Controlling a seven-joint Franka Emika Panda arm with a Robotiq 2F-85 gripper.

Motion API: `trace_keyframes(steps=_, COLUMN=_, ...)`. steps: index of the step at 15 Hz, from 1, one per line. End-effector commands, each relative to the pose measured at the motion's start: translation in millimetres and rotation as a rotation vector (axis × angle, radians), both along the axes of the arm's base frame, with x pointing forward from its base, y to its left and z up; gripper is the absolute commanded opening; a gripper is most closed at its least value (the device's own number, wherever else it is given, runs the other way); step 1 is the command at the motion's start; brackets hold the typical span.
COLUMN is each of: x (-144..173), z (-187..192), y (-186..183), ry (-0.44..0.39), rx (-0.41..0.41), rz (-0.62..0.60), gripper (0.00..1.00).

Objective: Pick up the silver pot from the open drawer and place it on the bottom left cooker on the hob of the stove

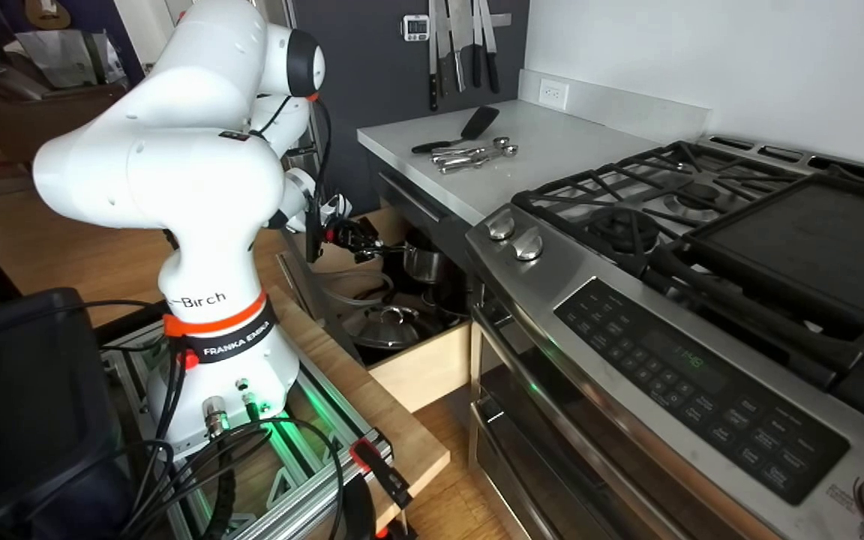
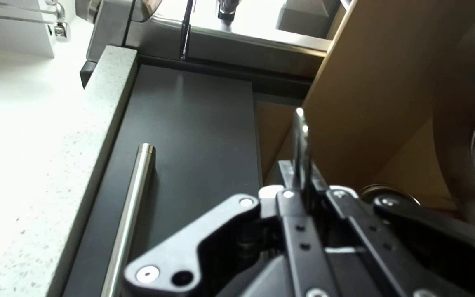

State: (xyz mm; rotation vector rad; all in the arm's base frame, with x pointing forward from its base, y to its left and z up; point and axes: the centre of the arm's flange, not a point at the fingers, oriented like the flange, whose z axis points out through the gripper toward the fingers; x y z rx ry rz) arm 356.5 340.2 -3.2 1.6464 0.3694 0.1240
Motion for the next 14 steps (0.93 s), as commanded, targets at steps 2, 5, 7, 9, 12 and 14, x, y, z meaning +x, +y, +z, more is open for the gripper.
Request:
trace_keyframes(steps=2, x=-7.5, z=32.6, y=-13.6, ry=0.025, rx=0.002, rz=-0.009, gripper=0.02)
trace_keyframes(steps=5, x=-10.8, z=36.7, y=-13.2, ry=0.055, rx=0.014, rz=-0.011, gripper=0.02)
trace_keyframes(steps=7, x=-14.1, z=39.7, y=-11.2, ry=0.067, rx=0.017, rz=-0.007, gripper=0.02)
trace_keyframes(steps=9, x=-21.1, z=42.4, y=-6.5, ry=0.077, rx=0.023, rz=0.006, gripper=0.02)
trace_keyframes(steps=12, x=-35.4, z=44.4, y=1.1, ry=0.103, rx=0.029, rz=0.031, gripper=0.02)
trace_keyframes(steps=14, x=-43.9, z=46.0, y=4.8, ry=0.128, rx=0.038, rz=0.044, gripper=0.02)
